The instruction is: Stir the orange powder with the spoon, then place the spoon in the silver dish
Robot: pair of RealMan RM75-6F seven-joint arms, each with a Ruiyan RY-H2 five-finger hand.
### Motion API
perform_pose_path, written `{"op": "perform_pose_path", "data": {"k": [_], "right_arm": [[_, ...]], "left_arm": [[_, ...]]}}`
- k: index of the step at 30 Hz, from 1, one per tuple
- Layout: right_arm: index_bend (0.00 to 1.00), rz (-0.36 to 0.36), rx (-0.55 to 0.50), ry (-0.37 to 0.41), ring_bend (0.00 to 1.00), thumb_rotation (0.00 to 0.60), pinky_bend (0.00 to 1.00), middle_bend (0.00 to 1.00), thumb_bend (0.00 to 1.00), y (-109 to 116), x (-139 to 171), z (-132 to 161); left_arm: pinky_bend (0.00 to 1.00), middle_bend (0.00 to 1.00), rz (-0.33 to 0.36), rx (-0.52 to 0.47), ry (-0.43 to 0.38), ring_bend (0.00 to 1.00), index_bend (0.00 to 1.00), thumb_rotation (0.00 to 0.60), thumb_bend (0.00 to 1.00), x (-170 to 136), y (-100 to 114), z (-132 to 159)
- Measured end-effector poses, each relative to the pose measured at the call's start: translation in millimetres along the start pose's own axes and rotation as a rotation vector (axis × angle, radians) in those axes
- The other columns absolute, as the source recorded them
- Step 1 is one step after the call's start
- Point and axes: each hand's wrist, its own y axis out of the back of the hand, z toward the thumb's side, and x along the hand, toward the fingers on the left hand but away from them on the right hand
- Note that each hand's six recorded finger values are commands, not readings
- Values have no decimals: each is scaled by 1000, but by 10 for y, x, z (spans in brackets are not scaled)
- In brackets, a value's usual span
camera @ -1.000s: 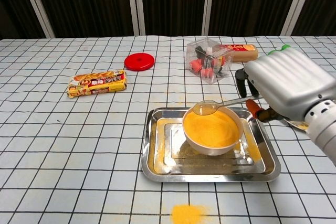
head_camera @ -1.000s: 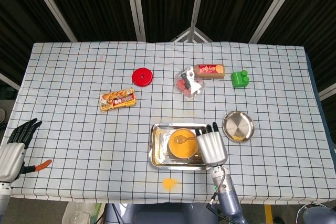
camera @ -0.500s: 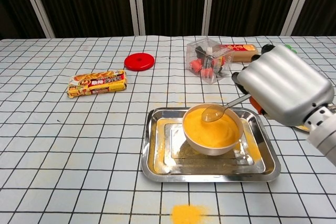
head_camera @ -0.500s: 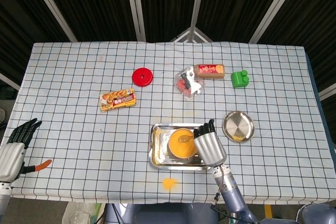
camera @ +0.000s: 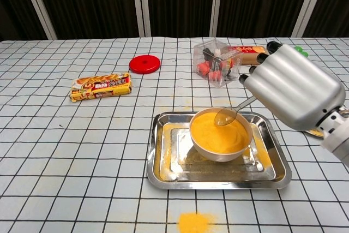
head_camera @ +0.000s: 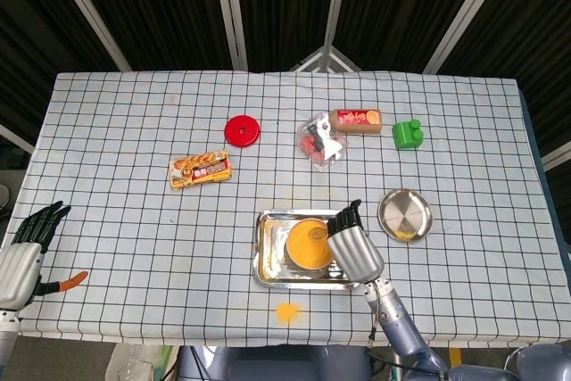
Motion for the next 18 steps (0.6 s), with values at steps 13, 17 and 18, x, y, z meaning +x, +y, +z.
{"op": "perform_pose_path", "data": {"k": [13, 17, 18], "right_arm": [[580, -40, 53, -4, 436, 600, 340, 556, 509, -53, -41, -23], [580, -43, 56, -3, 436, 600, 340, 556, 508, -75, -35, -10], [580, -45, 58, -1, 436, 600, 340, 556, 509, -80, -32, -3]], "left_arm": [[0, 0, -1, 0, 0, 0, 0, 600, 0, 2, 0, -1], [0, 0, -2, 1, 1, 0, 0, 600, 0, 2, -3, -2], [0, 0, -2, 2, 1, 0, 0, 600, 0, 2, -4, -2]]}}
